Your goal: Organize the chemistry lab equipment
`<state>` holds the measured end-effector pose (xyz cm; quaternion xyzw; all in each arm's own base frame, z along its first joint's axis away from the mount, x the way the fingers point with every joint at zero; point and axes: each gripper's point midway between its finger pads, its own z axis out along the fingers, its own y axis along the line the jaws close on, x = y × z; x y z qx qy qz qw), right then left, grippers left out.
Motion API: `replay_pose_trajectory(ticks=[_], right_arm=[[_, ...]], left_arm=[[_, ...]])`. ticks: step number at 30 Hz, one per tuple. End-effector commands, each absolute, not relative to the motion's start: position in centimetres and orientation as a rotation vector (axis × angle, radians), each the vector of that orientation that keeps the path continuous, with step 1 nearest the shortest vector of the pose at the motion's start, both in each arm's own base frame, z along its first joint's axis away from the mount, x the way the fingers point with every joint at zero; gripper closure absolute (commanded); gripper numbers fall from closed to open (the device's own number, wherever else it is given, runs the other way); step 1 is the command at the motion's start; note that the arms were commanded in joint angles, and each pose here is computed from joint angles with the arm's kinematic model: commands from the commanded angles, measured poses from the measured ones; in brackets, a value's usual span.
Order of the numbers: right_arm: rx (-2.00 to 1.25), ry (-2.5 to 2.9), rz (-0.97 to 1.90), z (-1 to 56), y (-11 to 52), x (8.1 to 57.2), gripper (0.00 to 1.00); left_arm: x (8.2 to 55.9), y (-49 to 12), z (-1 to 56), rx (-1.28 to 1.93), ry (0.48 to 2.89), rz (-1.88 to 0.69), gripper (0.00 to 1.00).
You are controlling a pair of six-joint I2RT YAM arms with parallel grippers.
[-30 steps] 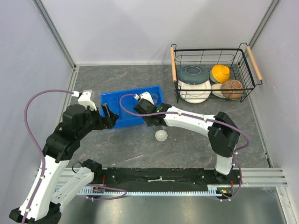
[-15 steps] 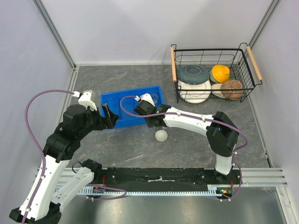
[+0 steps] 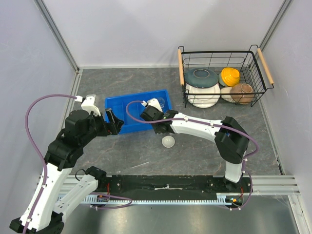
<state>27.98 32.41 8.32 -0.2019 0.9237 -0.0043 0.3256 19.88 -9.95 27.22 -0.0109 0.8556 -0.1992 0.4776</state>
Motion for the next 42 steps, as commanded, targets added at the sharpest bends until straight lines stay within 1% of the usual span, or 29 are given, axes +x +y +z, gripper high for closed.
replay_pose_trajectory(ticks=[1, 8, 16, 23, 26, 33, 39, 42], right_arm=[[-0.504, 2.420, -0.019, 8.4, 32.6, 28.1, 1.00], [-0.517, 2.389, 0.015, 11.6, 33.6, 27.4, 1.00], [-0.507, 2.327, 0.015, 17.0, 33.9, 27.1, 1.00], [-0.480, 2.264, -0.022, 21.5, 33.3, 27.8, 1.00], [-0.466, 2.236, -0.060, 22.5, 32.9, 28.5, 1.00], [-0.420, 2.243, -0.084, 22.5, 32.6, 31.5, 1.00], [-0.378, 2.280, -0.099, 20.9, 31.2, 34.7, 1.00], [-0.374, 2.303, -0.063, 19.9, 31.2, 35.7, 1.00]], left_arm=[[20.2, -10.1, 27.9, -0.003, 2.055, -0.495, 0.09], [20.2, -10.1, 28.0, -0.003, 2.053, -0.495, 0.10], [20.1, -10.2, 27.8, 0.001, 2.048, -0.503, 0.10], [20.1, -10.2, 28.1, 0.001, 2.034, -0.508, 0.10], [20.1, -10.2, 28.1, 0.000, 2.035, -0.504, 0.10], [19.8, -10.5, 28.2, 0.022, 2.033, -0.525, 0.10], [19.9, -10.4, 28.2, 0.026, 2.035, -0.516, 0.10], [20.0, -10.4, 28.2, 0.027, 2.033, -0.516, 0.10]])
